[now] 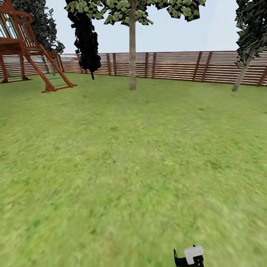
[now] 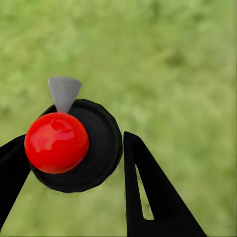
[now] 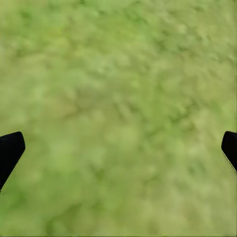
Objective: In the garden, pick up the pesticide atomizer on the floor and spray pesticide onto both trees until each tree trunk is fully covered.
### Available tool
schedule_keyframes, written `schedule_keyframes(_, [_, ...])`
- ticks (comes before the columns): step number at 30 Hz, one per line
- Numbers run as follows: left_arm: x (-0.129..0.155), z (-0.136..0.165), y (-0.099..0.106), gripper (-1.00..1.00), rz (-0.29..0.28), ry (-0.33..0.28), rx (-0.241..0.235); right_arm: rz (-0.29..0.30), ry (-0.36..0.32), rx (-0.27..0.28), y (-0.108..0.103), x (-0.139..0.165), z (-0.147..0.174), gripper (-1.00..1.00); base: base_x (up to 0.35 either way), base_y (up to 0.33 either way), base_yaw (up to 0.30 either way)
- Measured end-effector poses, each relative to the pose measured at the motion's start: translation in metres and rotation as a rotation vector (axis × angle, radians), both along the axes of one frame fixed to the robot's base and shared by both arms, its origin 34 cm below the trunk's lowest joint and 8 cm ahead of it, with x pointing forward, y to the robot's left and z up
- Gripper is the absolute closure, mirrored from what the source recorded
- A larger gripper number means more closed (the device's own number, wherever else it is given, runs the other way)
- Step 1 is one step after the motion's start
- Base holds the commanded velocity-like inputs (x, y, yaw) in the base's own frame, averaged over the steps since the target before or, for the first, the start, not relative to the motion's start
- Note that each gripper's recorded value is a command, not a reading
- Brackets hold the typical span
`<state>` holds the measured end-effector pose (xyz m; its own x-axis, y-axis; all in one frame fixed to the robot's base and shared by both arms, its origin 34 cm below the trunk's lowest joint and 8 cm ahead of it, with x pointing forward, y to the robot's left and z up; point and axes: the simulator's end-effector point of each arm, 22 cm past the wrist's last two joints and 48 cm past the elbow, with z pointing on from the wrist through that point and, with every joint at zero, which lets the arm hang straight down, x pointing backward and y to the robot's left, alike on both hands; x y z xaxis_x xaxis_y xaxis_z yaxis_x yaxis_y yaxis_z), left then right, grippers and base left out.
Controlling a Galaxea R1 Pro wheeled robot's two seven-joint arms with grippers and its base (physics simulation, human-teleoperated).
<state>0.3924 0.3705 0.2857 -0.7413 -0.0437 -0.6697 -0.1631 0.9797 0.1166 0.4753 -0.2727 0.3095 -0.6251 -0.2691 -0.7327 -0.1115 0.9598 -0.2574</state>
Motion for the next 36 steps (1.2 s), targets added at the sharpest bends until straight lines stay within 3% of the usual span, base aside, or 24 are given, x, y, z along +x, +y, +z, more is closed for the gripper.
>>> schedule_keyframes(36, [-0.0001,0.0001,0.0012,1.00,0.001,0.000,0.001,0.000,0.000,0.000,0.0000,0.0000,0.0000,-1.00,0.336,0.000,0.000])
